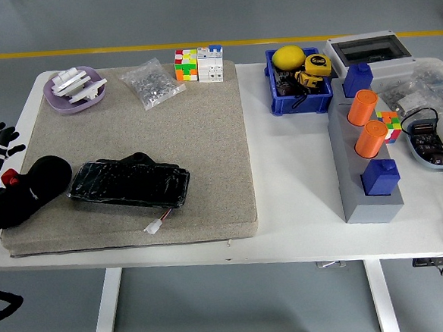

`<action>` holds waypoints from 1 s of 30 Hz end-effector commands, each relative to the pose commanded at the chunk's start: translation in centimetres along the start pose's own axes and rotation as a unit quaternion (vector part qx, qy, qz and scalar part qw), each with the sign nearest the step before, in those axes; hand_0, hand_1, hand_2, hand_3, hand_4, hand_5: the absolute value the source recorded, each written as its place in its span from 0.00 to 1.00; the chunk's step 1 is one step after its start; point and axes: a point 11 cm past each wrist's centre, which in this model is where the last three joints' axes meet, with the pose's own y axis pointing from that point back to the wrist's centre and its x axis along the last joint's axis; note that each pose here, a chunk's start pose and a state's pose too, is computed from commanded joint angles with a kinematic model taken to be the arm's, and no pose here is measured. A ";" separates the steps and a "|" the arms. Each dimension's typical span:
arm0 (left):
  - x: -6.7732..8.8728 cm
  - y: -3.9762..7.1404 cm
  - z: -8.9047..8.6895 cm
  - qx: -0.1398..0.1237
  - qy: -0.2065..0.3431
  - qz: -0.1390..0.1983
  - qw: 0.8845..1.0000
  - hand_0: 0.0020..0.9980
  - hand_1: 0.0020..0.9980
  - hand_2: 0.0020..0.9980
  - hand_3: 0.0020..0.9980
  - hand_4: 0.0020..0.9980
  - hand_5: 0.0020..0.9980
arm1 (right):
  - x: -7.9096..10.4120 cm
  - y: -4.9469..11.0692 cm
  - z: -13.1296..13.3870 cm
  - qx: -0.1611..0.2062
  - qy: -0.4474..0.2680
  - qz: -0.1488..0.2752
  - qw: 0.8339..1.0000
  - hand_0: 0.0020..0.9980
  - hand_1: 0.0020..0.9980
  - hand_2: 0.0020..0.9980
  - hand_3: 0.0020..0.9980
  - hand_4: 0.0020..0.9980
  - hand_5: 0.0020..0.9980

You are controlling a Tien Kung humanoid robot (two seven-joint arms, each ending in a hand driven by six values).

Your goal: Pick the rag up,wipe the panel,place it on the desk

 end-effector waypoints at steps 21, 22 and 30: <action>0.2 -0.1 0.2 -0.002 -0.005 -0.001 1.000 0.53 0.67 0.61 0.58 0.85 0.35 | 0.3 0.0 -0.1 0.001 0.000 0.003 1.000 0.53 0.57 0.66 0.55 0.93 0.42; 0.2 -0.1 0.2 -0.002 -0.005 -0.001 1.000 0.53 0.67 0.61 0.58 0.85 0.35 | 0.3 0.0 -0.1 0.001 0.000 0.003 1.000 0.53 0.57 0.66 0.55 0.93 0.42; 0.2 -0.1 0.3 -0.002 -0.008 -0.003 1.000 0.53 0.67 0.61 0.58 0.85 0.35 | 0.4 0.0 -0.3 0.001 0.001 0.005 1.000 0.53 0.57 0.65 0.55 0.93 0.41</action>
